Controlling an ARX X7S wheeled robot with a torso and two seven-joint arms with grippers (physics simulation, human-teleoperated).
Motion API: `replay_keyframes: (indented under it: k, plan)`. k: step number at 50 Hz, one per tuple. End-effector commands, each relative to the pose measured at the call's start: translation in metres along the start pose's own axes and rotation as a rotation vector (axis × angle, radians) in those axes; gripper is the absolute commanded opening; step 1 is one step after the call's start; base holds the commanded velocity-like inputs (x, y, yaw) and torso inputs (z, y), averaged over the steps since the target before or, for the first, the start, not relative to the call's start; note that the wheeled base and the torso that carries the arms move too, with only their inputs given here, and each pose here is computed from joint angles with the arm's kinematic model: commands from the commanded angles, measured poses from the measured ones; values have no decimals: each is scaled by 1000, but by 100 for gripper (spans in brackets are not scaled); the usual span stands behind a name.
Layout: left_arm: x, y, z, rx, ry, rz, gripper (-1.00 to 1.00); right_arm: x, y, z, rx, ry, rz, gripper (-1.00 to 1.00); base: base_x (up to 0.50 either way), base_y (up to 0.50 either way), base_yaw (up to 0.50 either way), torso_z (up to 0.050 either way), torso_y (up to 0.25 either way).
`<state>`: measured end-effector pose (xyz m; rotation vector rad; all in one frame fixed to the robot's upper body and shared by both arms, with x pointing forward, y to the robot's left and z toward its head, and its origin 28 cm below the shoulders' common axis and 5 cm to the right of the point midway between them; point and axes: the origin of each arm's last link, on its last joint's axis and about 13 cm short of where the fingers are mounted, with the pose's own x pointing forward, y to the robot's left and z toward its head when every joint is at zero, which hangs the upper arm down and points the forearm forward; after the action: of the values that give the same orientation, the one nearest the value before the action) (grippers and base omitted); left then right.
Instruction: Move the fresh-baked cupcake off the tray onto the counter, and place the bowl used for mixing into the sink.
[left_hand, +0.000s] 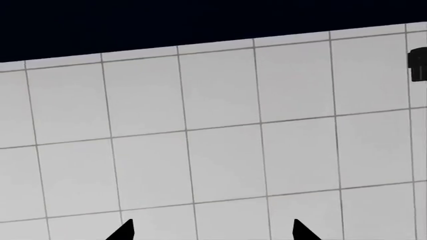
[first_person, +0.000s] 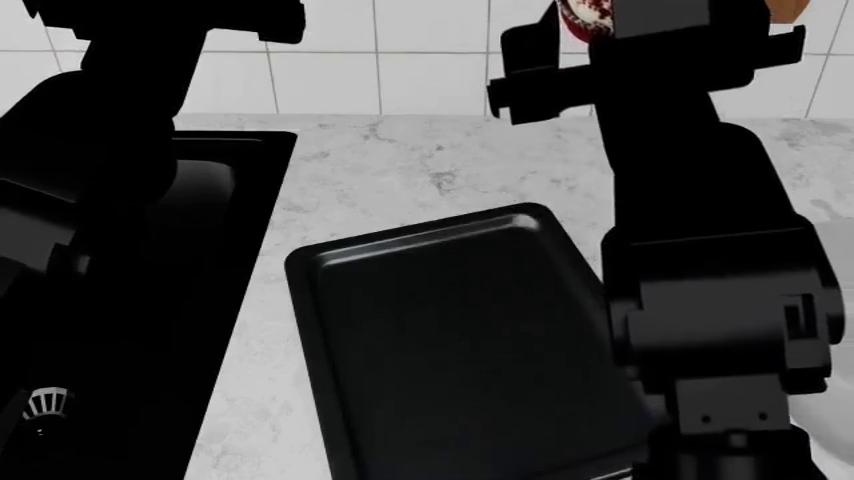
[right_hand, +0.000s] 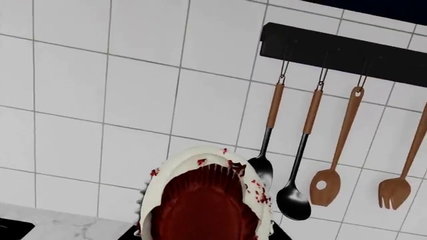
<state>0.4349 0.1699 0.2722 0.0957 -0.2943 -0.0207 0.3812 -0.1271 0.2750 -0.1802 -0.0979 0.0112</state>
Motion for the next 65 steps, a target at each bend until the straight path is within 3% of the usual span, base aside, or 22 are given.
replay_keyframes:
  k: [1, 34, 37, 48, 65]
  plan:
    - [-1, 1, -1, -6, 3, 5, 100, 8, 2, 0, -9, -21, 5, -100, 0, 0, 0, 0, 0]
    - [0, 2, -2, -7, 7, 22, 100, 16, 3, -5, -18, -24, 30, -100, 0, 0, 0, 0, 0]
    - [1, 2, -3, 12, 66, 28, 100, 16, 2, -4, -15, -26, 28, -100, 0, 0, 0, 0, 0]
    - [1, 2, -2, 4, 25, 32, 100, 15, 2, -5, -18, -28, 21, -100, 0, 0, 0, 0, 0]
    - [2, 2, -3, 7, 29, 36, 100, 14, 1, -4, -12, -22, 22, -100, -369, 9, 0, 0, 0]
